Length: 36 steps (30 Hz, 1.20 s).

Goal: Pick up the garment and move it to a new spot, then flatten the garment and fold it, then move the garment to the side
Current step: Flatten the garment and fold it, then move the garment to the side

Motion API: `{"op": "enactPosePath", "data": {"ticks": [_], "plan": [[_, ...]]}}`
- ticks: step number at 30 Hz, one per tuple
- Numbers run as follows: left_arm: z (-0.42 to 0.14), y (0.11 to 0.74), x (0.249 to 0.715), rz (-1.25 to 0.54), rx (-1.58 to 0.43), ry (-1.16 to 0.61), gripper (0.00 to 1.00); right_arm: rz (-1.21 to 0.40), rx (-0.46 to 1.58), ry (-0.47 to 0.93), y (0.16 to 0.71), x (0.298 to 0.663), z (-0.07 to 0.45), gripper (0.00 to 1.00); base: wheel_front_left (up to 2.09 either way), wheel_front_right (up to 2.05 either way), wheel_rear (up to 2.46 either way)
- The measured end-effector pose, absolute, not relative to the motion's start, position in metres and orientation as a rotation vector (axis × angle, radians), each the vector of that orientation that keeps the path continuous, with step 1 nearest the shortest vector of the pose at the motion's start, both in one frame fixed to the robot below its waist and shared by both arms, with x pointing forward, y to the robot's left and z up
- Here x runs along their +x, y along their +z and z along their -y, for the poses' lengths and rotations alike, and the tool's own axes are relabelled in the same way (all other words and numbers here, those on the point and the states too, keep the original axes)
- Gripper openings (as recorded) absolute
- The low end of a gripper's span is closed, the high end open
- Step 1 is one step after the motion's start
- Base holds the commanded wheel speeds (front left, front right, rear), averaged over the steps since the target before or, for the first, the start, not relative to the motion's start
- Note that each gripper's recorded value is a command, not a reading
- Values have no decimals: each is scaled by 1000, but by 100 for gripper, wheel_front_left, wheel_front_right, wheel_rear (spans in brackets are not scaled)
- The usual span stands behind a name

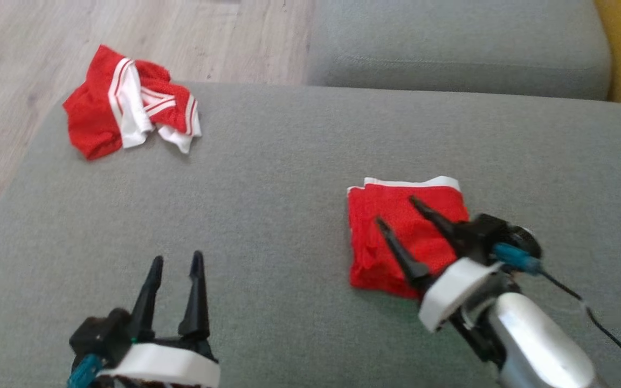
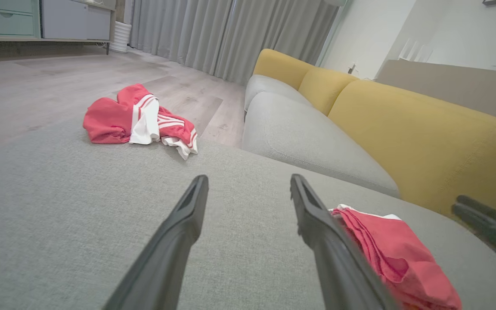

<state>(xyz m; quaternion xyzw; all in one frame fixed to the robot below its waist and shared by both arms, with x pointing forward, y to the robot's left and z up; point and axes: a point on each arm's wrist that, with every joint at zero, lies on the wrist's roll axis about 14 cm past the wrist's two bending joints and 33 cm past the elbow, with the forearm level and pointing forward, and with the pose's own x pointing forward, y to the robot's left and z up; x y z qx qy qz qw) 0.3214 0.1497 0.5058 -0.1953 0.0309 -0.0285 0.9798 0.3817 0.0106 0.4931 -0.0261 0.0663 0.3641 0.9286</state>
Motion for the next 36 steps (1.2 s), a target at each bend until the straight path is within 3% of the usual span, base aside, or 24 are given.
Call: {"op": "enactPosePath", "data": {"ticks": [7, 17, 36], "plan": [[-144, 511, 320, -47, -380, -84, 100, -66, 19, 501, 511, 383, 56, 100, 0, 0, 0], [-133, 484, 307, -115, -339, -119, 100, -133, 90, 246, 482, 345, 120, 100, 0, 0, 0], [-142, 458, 299, -160, -264, -105, 100, -147, 126, 235, 474, 336, 120, 100, 0, 0, 0]]}}
